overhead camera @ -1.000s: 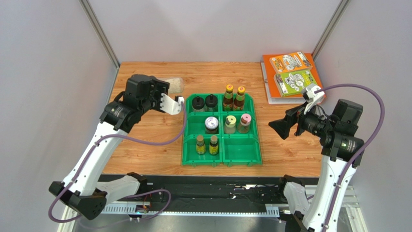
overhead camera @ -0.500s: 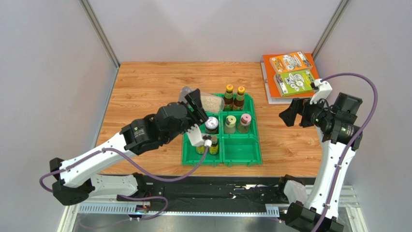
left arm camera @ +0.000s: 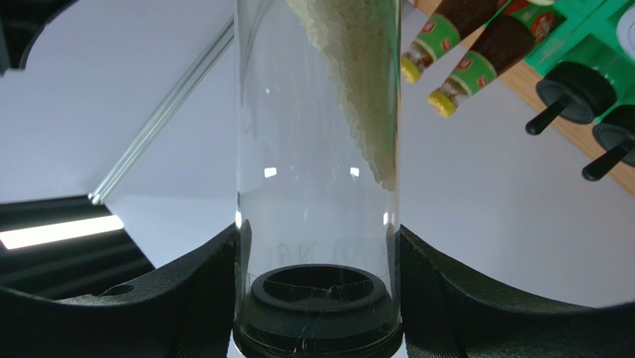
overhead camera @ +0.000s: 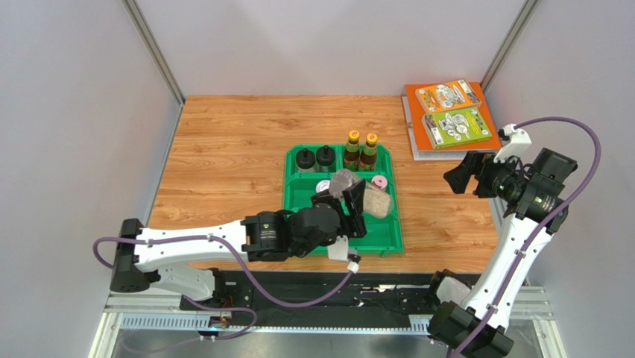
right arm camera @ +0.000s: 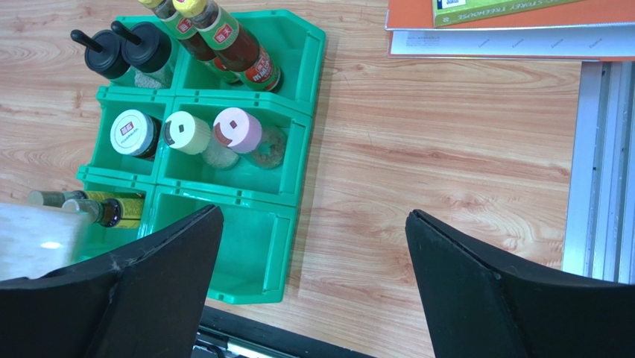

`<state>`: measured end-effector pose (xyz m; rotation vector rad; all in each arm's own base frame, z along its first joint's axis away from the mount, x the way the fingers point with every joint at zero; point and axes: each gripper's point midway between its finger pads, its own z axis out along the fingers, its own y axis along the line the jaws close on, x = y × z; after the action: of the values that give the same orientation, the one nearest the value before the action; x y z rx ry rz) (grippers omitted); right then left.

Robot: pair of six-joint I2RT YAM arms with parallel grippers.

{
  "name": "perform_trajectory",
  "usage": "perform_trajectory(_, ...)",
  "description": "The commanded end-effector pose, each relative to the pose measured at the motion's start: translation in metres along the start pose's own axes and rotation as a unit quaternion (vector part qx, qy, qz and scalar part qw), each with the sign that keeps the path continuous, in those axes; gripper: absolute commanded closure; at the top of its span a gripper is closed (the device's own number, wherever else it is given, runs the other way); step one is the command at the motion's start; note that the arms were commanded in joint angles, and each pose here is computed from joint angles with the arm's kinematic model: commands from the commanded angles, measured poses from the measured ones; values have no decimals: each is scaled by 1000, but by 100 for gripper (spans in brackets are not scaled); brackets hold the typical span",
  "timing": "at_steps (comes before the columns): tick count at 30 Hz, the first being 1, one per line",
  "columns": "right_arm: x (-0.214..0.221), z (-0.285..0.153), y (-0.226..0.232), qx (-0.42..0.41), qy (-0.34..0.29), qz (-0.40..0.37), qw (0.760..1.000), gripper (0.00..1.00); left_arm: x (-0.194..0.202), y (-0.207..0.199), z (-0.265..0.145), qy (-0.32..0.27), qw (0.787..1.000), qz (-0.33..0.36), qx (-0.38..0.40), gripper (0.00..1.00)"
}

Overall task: Organize the condiment bottles
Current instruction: Place the bottle in the storage box.

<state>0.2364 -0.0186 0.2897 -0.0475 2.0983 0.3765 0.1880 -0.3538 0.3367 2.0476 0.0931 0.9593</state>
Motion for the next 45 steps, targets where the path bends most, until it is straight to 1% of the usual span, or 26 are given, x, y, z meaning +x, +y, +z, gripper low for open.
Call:
perform_trajectory(1, -8, -10, 2, -18, -21, -18, 999, 1, -4, 25, 16, 38, 992, 123, -12, 100)
perform_trajectory(4, -5, -13, 1, -24, -24, -12, 999, 1, -17, 21, 28, 31, 987, 157, 7, 100)
perform_trajectory(7, -1, -15, 9, -49, -23, -23, 998, 1, -29, 22, 39, 20, 984, 179, 12, 100)
perform_trajectory(8, 5, -16, 18, -78, -18, -37, 996, 1, -32, 22, 42, 18, 983, 183, 14, 100)
perform_trajectory(10, 12, -20, 32, -111, -9, -36, 993, 1, -40, 20, 50, 10, 979, 202, 24, 100)
perform_trajectory(11, 12, -20, 33, -115, -8, -53, 992, 1, -44, 19, 53, 5, 976, 216, 28, 100)
perform_trajectory(15, 19, -22, 36, -120, -3, -65, 991, 1, -66, 8, 67, -21, 961, 272, 42, 100)
perform_trajectory(18, 26, -22, 38, -122, -1, -72, 990, 1, -77, -2, 75, -29, 949, 307, 60, 100)
perform_trajectory(25, 35, -21, 42, -128, 2, -76, 989, 1, -90, -24, 85, -44, 928, 356, 103, 100)
perform_trajectory(29, 36, -21, 44, -134, 1, -76, 988, 1, -103, -33, 87, -69, 914, 386, 102, 100)
perform_trajectory(33, 38, -22, 47, -139, -1, -76, 987, 1, -113, -38, 90, -81, 909, 396, 102, 100)
perform_trajectory(34, 38, -22, 48, -141, -2, -76, 987, 1, -115, -38, 91, -82, 908, 397, 102, 96)
perform_trajectory(36, 38, -23, 49, -141, -3, -79, 987, 1, -120, -43, 95, -86, 906, 401, 105, 92)
perform_trajectory(41, 41, -23, 51, -143, -4, -81, 986, 1, -136, -53, 101, -104, 899, 410, 110, 89)
perform_trajectory(45, 43, -23, 53, -147, -5, -82, 986, 1, -144, -58, 107, -106, 897, 413, 112, 84)
